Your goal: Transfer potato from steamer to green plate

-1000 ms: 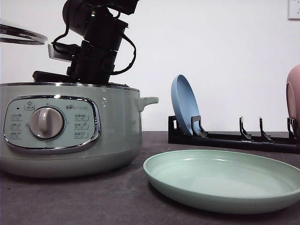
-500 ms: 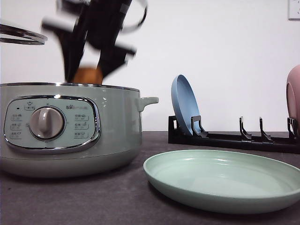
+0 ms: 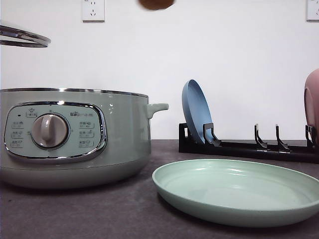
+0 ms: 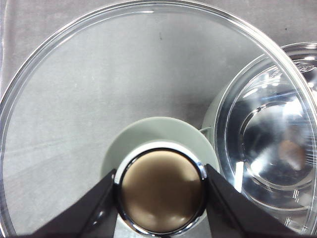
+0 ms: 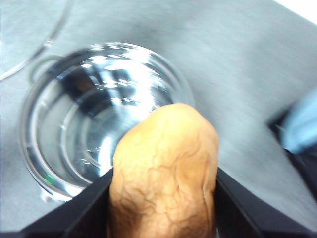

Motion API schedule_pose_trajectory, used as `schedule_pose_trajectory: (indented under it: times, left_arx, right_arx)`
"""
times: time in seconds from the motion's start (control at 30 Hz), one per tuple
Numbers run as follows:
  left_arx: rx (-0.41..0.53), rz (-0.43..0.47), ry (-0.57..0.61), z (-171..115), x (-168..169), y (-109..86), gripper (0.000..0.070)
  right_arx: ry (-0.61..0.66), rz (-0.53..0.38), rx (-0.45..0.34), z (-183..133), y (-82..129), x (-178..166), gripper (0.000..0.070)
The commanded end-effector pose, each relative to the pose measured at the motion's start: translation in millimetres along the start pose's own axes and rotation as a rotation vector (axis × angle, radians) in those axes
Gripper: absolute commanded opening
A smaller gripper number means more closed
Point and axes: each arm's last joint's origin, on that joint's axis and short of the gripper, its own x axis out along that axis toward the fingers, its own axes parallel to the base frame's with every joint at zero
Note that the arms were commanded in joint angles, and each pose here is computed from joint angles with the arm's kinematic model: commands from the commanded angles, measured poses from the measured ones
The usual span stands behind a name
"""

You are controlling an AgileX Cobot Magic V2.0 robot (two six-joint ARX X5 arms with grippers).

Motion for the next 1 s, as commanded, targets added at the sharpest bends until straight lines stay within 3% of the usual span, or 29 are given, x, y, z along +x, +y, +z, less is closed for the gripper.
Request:
schedule_pose_trajectory:
  times: [0.0,0.23,0.47,0.97]
  left_arx:
    - [-0.01,-0.014,-0.09,5.2,-16.1,-0.5,0.0]
    - [0.002,-0.029,-0.093,5.6,-16.4,-4.2,0.0]
    - [0.02,-0.044,-0.095,5.9,-16.8,-9.8,0.0]
    - [0.067,-0.08,-0.099,6.1,-18.4,-24.2,0.0]
  right_arx:
    - [0.018,0.002,-0.004,-6.0,-2.1,0.0,0.0232]
    - [0.023,-0.024,0.039,-60.4,-20.7,-12.8,0.0232]
    - [0.026,-0.01,0.072,-110.6,-24.5,-11.1,0.0232]
    - [0.095,0.058,0.217,-196.7,-26.6,57.1,0.0232]
